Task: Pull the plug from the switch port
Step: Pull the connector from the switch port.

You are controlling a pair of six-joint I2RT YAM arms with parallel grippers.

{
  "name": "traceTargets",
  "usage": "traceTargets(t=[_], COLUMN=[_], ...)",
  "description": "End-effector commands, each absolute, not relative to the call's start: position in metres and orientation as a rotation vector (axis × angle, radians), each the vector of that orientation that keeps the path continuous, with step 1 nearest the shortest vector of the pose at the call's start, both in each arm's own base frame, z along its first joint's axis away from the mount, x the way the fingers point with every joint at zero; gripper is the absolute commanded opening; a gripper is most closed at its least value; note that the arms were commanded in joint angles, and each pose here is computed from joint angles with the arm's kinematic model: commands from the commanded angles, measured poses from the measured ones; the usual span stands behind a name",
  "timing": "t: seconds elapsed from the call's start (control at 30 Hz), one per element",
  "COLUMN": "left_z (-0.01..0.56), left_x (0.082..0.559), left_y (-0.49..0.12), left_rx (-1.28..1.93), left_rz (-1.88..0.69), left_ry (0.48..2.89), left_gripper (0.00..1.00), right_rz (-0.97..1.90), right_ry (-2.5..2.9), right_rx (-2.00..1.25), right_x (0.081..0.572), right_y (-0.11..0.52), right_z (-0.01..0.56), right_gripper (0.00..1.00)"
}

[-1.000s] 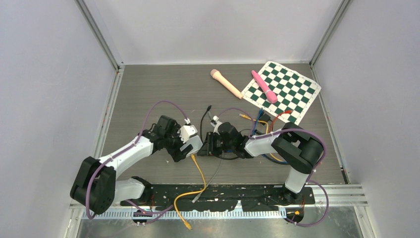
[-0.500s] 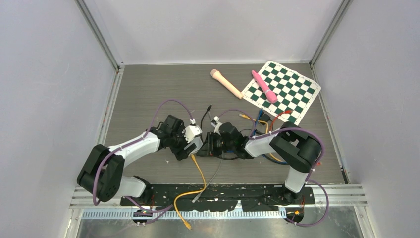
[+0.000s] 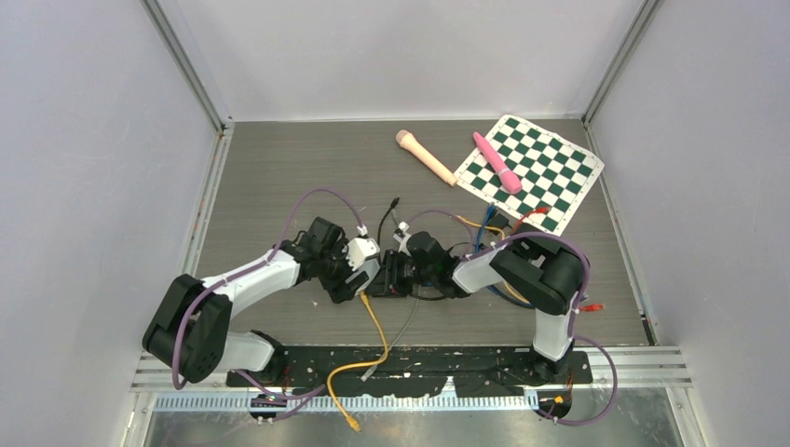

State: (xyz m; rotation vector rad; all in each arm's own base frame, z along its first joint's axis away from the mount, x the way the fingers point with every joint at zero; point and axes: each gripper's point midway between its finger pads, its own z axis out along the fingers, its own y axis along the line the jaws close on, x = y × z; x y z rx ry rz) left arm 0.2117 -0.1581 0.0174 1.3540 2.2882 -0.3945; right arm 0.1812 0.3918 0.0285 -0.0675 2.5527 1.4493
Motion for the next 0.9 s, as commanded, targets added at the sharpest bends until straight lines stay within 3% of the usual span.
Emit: traceTargets(t=[0.0, 0.43, 0.77, 0.87], left_z=[0.025, 0.030, 0.035, 0.038], left_x=[0.204, 0.200, 0.200, 0.198], left_y=[-0.168, -0.175, -0.175, -0.175], left_rx=[1.382, 1.401, 1.407, 1.413], left_rz=[-0.477, -0.535, -0.533, -0.541], left_ry=[2.224, 2.200, 2.190, 2.181], left_gripper=[0.29, 0.28, 0.27, 0.26], right_rz=[1.492, 1.544, 1.496, 1.465], right_ry=[2.519, 2.531, 2.536, 2.532], right_rx=[-0.056, 0.004, 0.013, -0.008], right_x=[0.189, 0.183, 0.187, 0.188], right_y=[0.408, 0.417, 0.414, 0.412], right_z=[0.033, 0.024, 0.021, 0.022], right_gripper=[0.40, 0.40, 0.17, 0.16])
